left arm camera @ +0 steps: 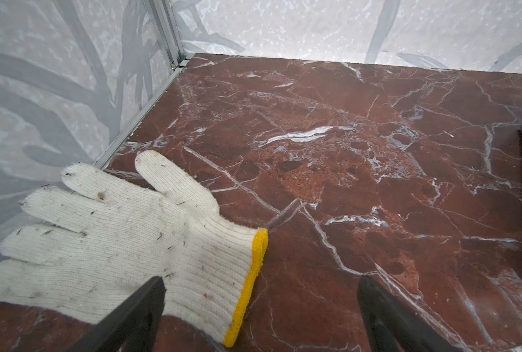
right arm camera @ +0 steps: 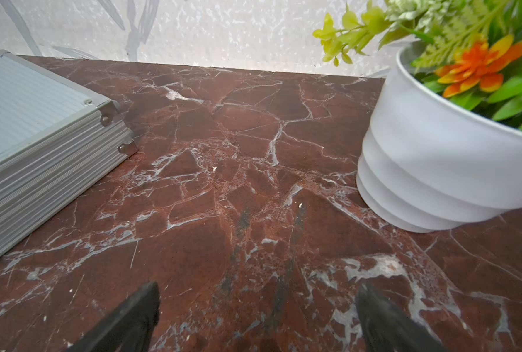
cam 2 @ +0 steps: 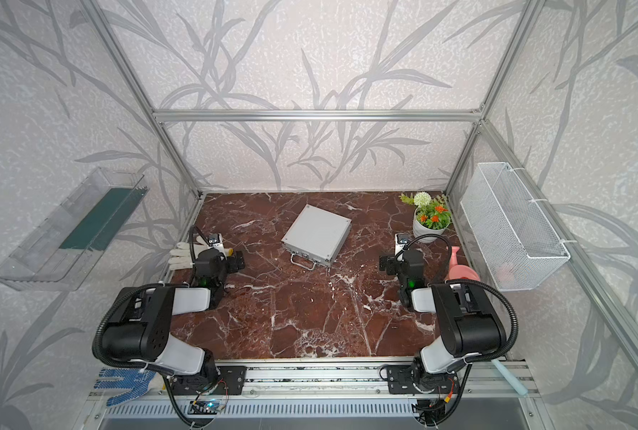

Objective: Open the poker set cases
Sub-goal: Adjust the poker set case at the center of the board.

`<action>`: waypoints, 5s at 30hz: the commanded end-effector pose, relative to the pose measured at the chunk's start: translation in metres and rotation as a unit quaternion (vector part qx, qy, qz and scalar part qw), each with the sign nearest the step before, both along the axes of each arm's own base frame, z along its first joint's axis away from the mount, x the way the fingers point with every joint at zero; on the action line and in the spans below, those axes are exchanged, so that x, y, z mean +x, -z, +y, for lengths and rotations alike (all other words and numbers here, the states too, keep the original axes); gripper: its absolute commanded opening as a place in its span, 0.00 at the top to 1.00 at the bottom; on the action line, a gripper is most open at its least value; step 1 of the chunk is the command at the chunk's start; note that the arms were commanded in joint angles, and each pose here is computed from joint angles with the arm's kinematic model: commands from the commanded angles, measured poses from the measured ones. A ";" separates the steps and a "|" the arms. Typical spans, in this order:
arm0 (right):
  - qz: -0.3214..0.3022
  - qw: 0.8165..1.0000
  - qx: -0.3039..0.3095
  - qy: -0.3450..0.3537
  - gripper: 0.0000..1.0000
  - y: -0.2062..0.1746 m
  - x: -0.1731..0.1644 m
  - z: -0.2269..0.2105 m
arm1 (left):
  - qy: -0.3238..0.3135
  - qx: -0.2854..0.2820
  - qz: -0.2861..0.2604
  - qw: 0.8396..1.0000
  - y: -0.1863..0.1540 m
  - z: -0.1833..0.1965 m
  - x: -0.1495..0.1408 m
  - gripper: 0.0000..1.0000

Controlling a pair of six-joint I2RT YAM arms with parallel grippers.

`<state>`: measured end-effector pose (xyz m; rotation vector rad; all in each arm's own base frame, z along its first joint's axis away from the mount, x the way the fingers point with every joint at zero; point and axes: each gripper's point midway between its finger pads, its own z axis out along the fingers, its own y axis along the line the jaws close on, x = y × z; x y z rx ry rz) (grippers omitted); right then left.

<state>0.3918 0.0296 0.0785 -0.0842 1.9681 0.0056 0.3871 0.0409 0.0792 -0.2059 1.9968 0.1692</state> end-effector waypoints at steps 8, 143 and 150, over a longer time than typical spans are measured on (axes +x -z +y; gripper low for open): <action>-0.020 1.000 0.000 -0.002 0.01 -0.014 0.007 0.001 | -0.001 0.004 -0.018 1.000 -0.012 0.001 0.006 0.01; 0.298 0.933 0.152 -0.136 0.53 0.018 0.053 0.176 | 0.288 -0.237 0.218 0.902 -0.081 -0.245 -0.005 0.36; 0.299 0.922 0.205 -0.138 0.54 0.012 0.036 0.181 | 0.318 -0.214 0.204 0.901 -0.103 -0.259 0.032 0.38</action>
